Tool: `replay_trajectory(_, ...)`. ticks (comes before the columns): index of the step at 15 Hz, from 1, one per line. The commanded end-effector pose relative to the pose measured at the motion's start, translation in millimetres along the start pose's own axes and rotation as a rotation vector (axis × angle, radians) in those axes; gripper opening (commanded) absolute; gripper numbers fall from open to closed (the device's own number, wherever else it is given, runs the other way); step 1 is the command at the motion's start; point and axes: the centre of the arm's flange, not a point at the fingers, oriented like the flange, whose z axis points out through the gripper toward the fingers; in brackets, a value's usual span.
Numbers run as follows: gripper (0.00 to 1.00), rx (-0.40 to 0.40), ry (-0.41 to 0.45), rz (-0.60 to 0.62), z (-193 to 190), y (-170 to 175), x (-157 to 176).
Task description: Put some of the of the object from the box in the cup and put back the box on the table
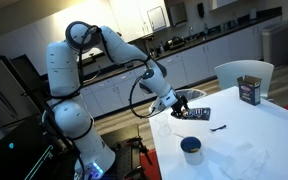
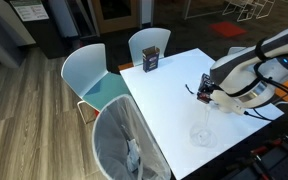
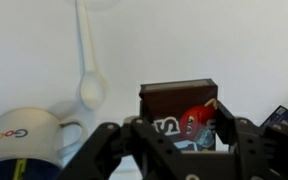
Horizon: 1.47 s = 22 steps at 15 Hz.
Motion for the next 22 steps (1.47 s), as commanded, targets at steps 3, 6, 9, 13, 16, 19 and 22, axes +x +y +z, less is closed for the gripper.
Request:
replay_trajectory(3, 0.37, -0.024, -0.025, -0.093, 48, -66, 13)
replay_trajectory(6, 0.37, -0.062, -0.083, -0.124, 83, -77, 9)
replay_trajectory(9, 0.37, -0.115, -0.118, -0.151, 104, -84, 1)
replay_trajectory(13, 0.37, -0.148, -0.128, -0.185, 105, -98, -9)
replay_trajectory(16, 0.86, -0.17, -0.124, -0.207, 103, -105, -16)
replay_trajectory(19, 1.0, -0.163, -0.1, -0.199, 94, -105, -14)
replay_trajectory(22, 1.0, -0.14, -0.06, -0.178, 73, -104, -4)
